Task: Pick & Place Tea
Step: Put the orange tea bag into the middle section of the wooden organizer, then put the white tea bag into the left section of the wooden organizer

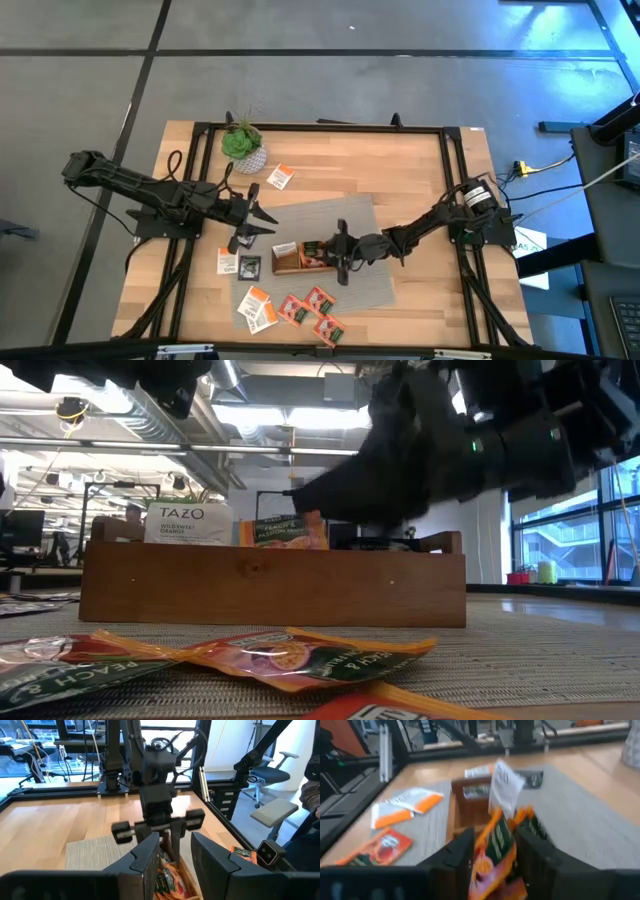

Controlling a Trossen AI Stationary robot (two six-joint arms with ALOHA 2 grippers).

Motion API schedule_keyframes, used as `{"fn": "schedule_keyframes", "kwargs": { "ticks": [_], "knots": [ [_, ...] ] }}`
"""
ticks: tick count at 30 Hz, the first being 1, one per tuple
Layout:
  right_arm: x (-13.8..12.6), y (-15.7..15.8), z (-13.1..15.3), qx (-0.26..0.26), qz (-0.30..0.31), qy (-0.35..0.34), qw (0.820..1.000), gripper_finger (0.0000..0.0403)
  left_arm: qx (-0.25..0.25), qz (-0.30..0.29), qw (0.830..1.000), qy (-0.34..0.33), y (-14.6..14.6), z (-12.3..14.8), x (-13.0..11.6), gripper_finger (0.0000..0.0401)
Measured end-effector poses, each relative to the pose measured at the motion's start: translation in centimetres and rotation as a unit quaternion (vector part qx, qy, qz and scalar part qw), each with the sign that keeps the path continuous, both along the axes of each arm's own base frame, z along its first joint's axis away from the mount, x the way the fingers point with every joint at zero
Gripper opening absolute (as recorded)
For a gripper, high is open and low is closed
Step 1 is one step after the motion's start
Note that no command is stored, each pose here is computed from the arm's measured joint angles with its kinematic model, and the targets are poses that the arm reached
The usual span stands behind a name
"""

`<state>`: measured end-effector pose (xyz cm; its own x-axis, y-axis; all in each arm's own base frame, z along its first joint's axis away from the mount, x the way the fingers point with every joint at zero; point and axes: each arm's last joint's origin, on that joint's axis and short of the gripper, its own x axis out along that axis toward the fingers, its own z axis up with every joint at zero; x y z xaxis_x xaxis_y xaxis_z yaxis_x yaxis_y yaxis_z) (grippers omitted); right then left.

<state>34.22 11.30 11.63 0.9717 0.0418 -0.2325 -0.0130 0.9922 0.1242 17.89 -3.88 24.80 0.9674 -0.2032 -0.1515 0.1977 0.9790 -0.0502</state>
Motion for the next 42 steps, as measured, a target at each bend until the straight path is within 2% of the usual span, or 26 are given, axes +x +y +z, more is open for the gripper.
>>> {"fn": "schedule_keyframes", "kwargs": {
  "ticks": [4,8,11,13,16,20,23,26,29,34,37,42],
  "knots": [
    [-0.4,-0.1,2.5,-0.028,0.011,-0.009,1.000,0.0170,-0.007,0.001,1.000,0.002,0.0,0.0,0.0,0.0108],
    [-1.3,-0.8,5.6,-0.052,0.011,0.002,0.999,0.0177,-0.007,0.001,1.000,0.002,0.0,0.0,0.0,0.0108],
    [-2.1,-2.9,8.0,-0.027,0.002,0.016,1.000,0.0176,-0.016,0.003,1.000,0.007,0.0,-0.1,0.0,0.0111],
    [-2.5,-5.2,9.4,0.008,0.009,0.029,0.999,0.0175,-0.055,0.013,0.998,0.020,0.0,-0.2,0.1,0.0111],
    [-2.8,-9.2,10.6,0.060,0.027,0.037,0.997,0.0173,-0.098,0.071,0.990,0.072,0.6,-1.2,0.2,0.0109],
    [-2.8,-14.2,10.7,0.103,0.012,0.028,0.994,0.0173,-0.084,0.205,0.966,0.133,2.5,-2.7,0.0,0.0107],
    [-2.8,-17.1,10.6,0.115,-0.010,0.034,0.993,0.0173,-0.102,0.280,0.943,0.147,4.1,-3.2,-0.2,0.0109],
    [-2.0,-18.8,11.1,0.118,-0.003,0.025,0.993,0.0173,-0.139,0.312,0.926,0.165,5.3,-3.5,-0.5,0.0111],
    [-0.4,-19.6,11.3,0.098,0.038,0.025,0.994,0.0173,-0.152,0.330,0.912,0.190,6.3,-4.1,-0.6,0.0110],
    [3.0,-21.2,10.6,0.103,0.036,0.096,0.989,0.0173,-0.166,0.349,0.898,0.213,7.3,-4.9,-0.3,0.0107],
    [5.0,-22.4,9.6,0.089,0.035,0.142,0.985,0.0173,-0.165,0.360,0.890,0.226,7.7,-5.4,-0.1,0.0109],
    [8.1,-23.6,8.7,0.082,0.040,0.168,0.982,0.0173,-0.161,0.372,0.878,0.255,8.1,-6.5,0.4,0.0111]
  ]
}}
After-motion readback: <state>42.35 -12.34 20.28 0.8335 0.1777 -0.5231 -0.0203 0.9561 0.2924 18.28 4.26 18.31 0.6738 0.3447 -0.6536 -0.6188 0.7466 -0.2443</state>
